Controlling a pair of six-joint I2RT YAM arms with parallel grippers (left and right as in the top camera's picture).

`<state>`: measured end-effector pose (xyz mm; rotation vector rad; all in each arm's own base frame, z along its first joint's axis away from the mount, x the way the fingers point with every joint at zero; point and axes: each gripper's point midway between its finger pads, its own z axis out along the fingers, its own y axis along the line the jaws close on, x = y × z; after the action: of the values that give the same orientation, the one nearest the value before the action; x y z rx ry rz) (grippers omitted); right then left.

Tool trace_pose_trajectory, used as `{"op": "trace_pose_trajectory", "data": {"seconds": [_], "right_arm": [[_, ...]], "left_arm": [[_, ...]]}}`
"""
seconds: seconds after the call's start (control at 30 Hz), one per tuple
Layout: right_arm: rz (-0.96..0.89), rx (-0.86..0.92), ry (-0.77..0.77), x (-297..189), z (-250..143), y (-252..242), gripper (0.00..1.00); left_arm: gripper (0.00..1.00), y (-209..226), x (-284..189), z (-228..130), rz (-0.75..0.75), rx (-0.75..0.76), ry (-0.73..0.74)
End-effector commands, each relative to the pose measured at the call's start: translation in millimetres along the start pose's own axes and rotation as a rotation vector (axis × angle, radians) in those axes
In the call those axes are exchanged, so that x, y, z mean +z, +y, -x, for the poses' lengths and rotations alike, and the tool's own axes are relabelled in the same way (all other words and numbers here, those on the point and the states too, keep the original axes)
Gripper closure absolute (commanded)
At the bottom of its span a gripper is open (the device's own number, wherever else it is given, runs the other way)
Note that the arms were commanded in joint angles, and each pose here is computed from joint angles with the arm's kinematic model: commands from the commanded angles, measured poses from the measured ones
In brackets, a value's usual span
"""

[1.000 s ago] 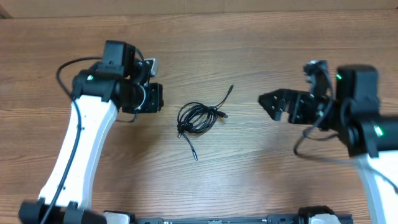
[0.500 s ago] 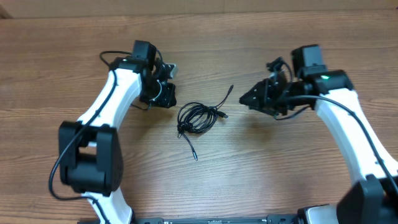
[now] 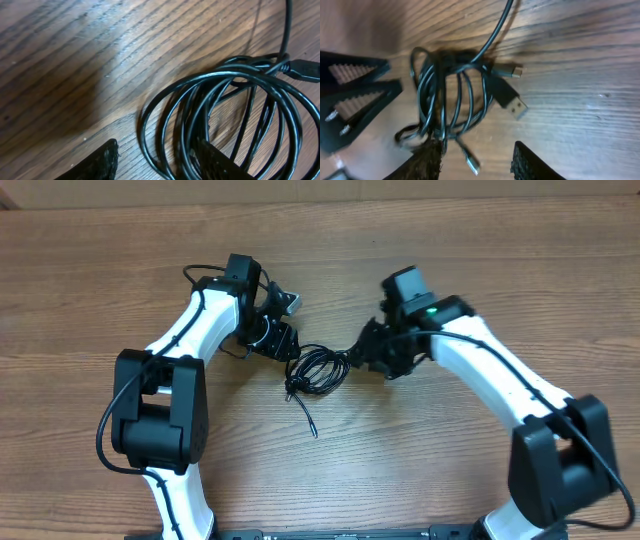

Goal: Untangle cables

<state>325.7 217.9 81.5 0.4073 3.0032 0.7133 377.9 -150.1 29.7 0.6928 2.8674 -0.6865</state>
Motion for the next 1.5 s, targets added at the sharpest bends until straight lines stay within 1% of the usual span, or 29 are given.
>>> {"op": "trace_pose_trajectory", "data": {"seconds": [0.0,0.13,0.2,0.27,0.33,0.43,0.5,0.53,0.57,0.63,0.67,0.77,0.83,0.9,1.0,1.07,1.13,1.17,1.23,1.27,1.3,1.33,1.4,1.43,1.47], "right_arm": [[-0.060,0.060,-0.058,18.2,5.6,4.9,0.54],[-0.044,0.044,-0.061,37.0,2.0,18.0,0.54],[-0.047,0.037,-0.074,43.1,2.3,21.2,0.54],[-0.069,0.025,-0.096,48.2,3.8,20.0,0.55],[-0.099,0.021,-0.109,53.2,4.6,15.5,0.58],[-0.122,0.022,-0.094,62.5,2.3,10.2,0.74],[-0.132,0.022,-0.085,67.0,0.8,7.8,0.87],[-0.133,0.022,-0.086,67.1,1.1,7.5,0.92],[-0.138,0.021,-0.091,67.4,2.0,6.4,0.96],[-0.136,-0.006,-0.101,66.8,5.3,6.8,0.96],[-0.133,-0.022,-0.104,66.4,7.3,7.1,0.96],[-0.094,-0.092,-0.113,65.0,15.8,12.9,0.96],[-0.026,-0.203,-0.118,64.2,21.5,26.9,0.96],[0.025,-0.278,-0.141,63.4,27.3,39.9,0.96],[0.097,-0.389,-0.219,60.7,38.3,65.6,0.96],[0.140,-0.443,-0.263,58.7,41.5,82.5,0.96],[0.173,-0.475,-0.297,56.9,42.7,96.1,0.96],[0.187,-0.484,-0.310,56.0,43.2,101.4,0.96],[0.186,-0.488,-0.323,55.5,44.5,103.1,0.96],[0.173,-0.484,-0.329,55.7,45.9,100.8,0.94],[0.154,-0.477,-0.329,55.8,47.3,96.5,0.87],[0.147,-0.469,-0.322,53.2,48.8,93.8,0.82],[0.136,-0.440,-0.288,39.3,53.5,91.2,0.78],[0.121,-0.424,-0.280,30.6,57.7,90.3,0.76],[0.107,-0.409,-0.271,21.9,60.8,90.0,0.75]], "left_arm": [[0.48,-12.0,7.2,1.3,-0.035,0.052,0.006],[0.43,-17.2,9.6,1.2,-0.038,0.064,0.013],[0.43,-19.0,10.6,1.2,-0.036,0.070,0.015],[0.43,-19.2,11.4,1.1,-0.028,0.074,0.019],[0.48,-16.6,11.6,1.3,-0.012,0.073,0.020],[0.50,-16.1,11.7,1.9,-0.009,0.075,0.018],[0.54,-15.9,11.7,2.7,-0.009,0.077,0.015],[0.54,-15.7,11.7,3.3,-0.008,0.078,0.012],[0.55,-15.5,11.7,4.1,-0.007,0.079,0.009],[0.54,-15.4,11.7,4.9,-0.006,0.081,0.006],[0.52,-15.3,11.7,4.9,-0.006,0.081,0.006],[0.39,-15.3,11.7,5.0,-0.006,0.081,0.006],[0.35,-14.7,11.7,5.1,-0.002,0.081,0.006],[0.37,-8.1,11.5,4.4,0.035,0.064,0.012],[0.35,7.5,10.2,2.8,0.126,0.008,0.024],[0.33,11.3,9.7,2.0,0.148,-0.005,0.028],[0.32,11.5,9.7,1.9,0.150,-0.005,0.028],[0.33,11.5,9.7,1.9,0.150,-0.005,0.028],[0.38,12.1,9.4,1.9,0.150,-0.008,0.027],[0.40,12.2,9.3,1.9,0.150,-0.011,0.027],[0.44,12.2,9.3,2.0,0.150,-0.020,0.026],[0.46,12.3,9.3,2.2,0.151,-0.030,0.024],[0.50,12.6,9.3,3.6,0.152,-0.046,0.018],[0.53,12.8,9.3,4.4,0.153,-0.053,0.014],[0.63,13.0,9.3,5.4,0.153,-0.058,0.010]]}}
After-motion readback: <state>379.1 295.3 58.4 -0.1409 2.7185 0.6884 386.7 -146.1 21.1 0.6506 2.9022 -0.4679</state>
